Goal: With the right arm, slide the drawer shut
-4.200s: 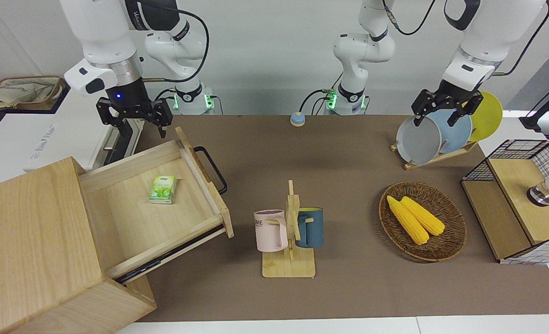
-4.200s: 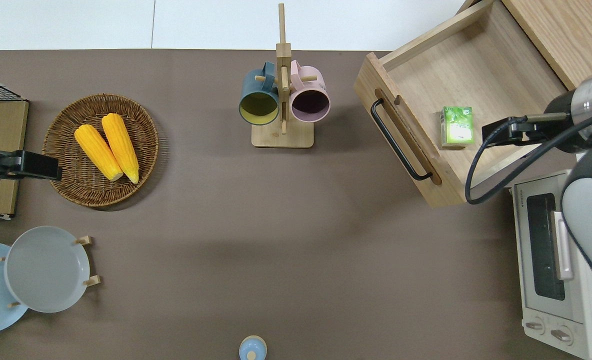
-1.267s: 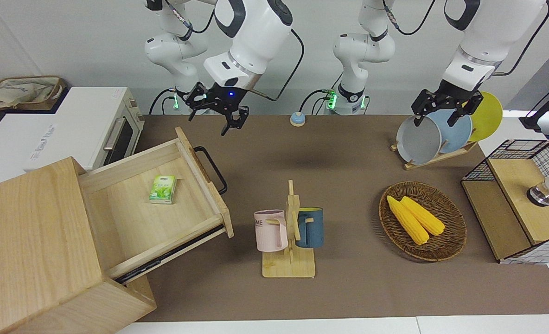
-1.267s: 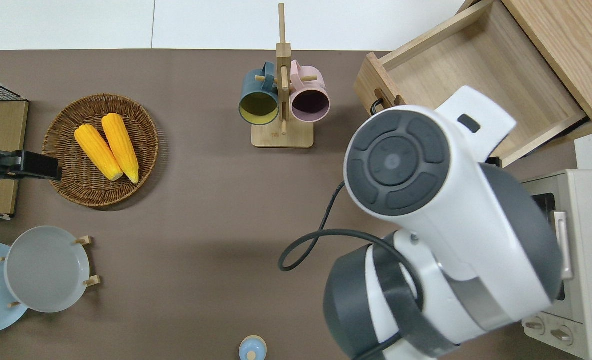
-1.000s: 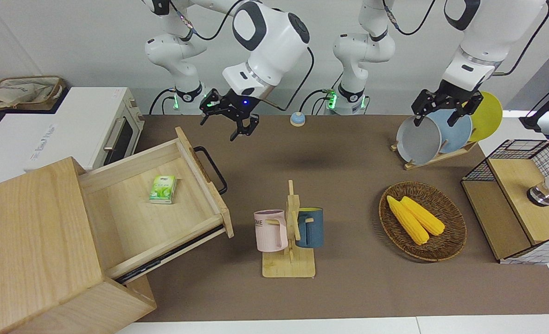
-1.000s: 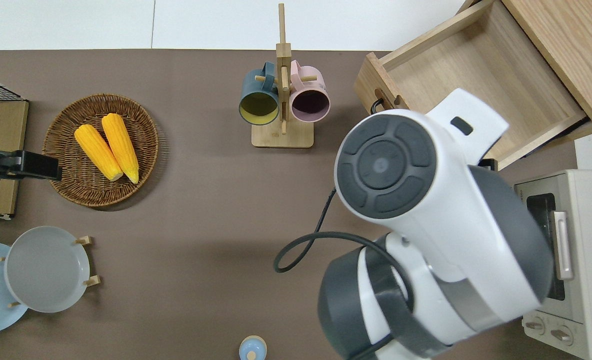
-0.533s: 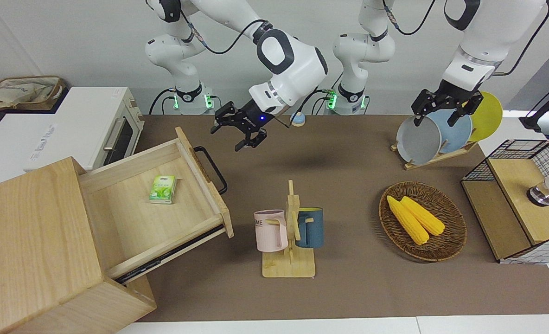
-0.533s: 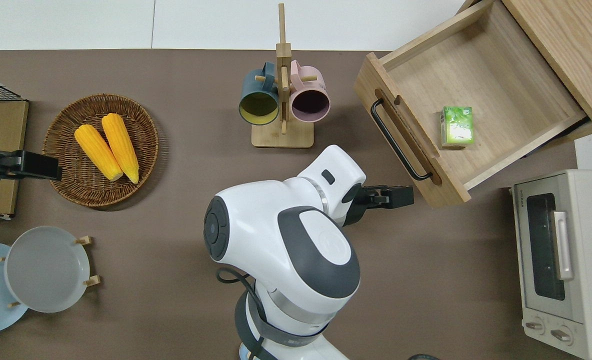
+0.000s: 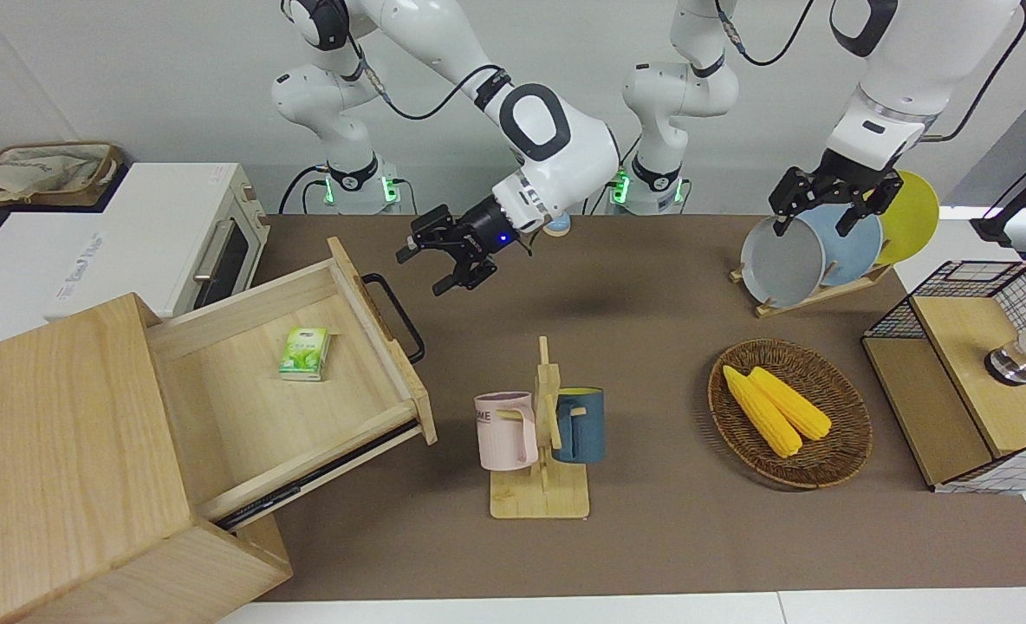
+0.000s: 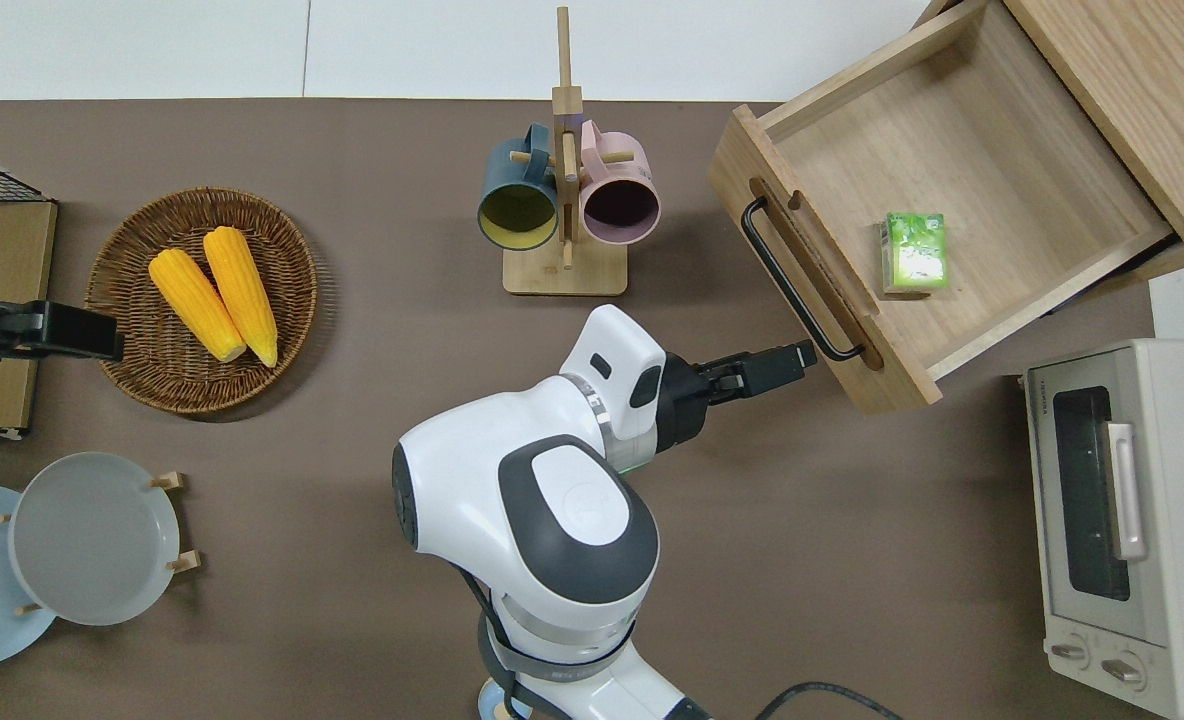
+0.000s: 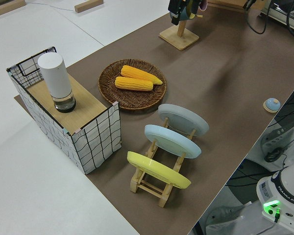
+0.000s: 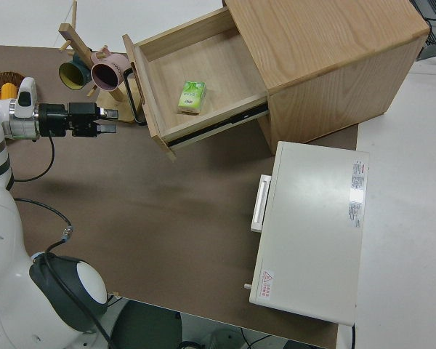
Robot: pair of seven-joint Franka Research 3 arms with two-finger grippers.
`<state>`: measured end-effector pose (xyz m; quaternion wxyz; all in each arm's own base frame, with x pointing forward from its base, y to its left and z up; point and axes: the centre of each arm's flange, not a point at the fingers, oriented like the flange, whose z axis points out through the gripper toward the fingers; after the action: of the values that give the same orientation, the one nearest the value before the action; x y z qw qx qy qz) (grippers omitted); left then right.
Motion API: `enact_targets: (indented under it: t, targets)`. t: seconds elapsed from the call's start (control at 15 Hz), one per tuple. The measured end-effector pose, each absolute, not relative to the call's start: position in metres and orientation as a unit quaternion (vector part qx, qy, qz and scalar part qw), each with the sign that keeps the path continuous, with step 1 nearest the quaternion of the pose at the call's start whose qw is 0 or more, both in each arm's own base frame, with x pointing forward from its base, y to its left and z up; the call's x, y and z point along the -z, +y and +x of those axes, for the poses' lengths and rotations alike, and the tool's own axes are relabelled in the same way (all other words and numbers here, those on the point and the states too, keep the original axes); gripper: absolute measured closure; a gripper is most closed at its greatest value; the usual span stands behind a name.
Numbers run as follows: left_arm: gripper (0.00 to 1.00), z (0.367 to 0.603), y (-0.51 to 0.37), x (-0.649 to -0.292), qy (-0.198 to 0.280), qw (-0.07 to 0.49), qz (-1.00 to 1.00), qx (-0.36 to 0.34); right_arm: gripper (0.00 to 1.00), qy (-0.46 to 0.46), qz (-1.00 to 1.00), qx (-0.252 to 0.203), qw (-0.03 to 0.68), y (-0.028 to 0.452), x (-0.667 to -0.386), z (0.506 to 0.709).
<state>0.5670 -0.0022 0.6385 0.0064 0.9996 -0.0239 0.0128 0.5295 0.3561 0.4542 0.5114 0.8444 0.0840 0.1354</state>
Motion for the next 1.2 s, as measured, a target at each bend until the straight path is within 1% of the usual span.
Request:
enact_targets:
  t: [0.2,0.4,0.6,0.73,0.8,0.93,1.0,1.07,1.2]
  targets:
    - [0.0,0.567,-0.002,-0.639,-0.024,0.006,1.0,-0.013,0.01,0.144,0.804,-0.145,0.559,0.366,-0.444,0.532]
    - [0.01,0.567,-0.002,-0.639,-0.024,0.006,1.0,-0.013,0.01,0.193,0.766,-0.146,0.595,0.368,-0.434,0.543]
    - [0.0,0.567,-0.002,-0.639,-0.024,0.006,1.0,-0.013,0.01,0.207,0.755,-0.144,0.605,0.367,-0.431,0.548]
    - [0.0,0.567,-0.002,-0.639,-0.024,0.006,1.0,-0.013,0.04,0.208,0.755,-0.143,0.605,0.367,-0.431,0.548]
    - [0.0,0.567,-0.002,-0.639,-0.024,0.006,1.0,-0.013,0.13,0.209,0.755,-0.143,0.605,0.367,-0.431,0.548]
    - [0.0,0.567,-0.002,-0.639,-0.024,0.006,1.0,-0.013,0.35,0.209,0.755,-0.143,0.605,0.367,-0.432,0.549]
    - [0.0,0.567,-0.002,-0.639,-0.024,0.006,1.0,-0.013,0.52,0.207,0.758,-0.141,0.603,0.366,-0.434,0.549]
    - [0.0,0.567,-0.002,-0.639,-0.024,0.006,1.0,-0.013,0.58,0.203,0.764,-0.139,0.597,0.365,-0.437,0.55]
    - [0.0,0.567,-0.002,-0.639,-0.024,0.006,1.0,-0.013,0.59,0.192,0.788,-0.13,0.57,0.363,-0.456,0.552]
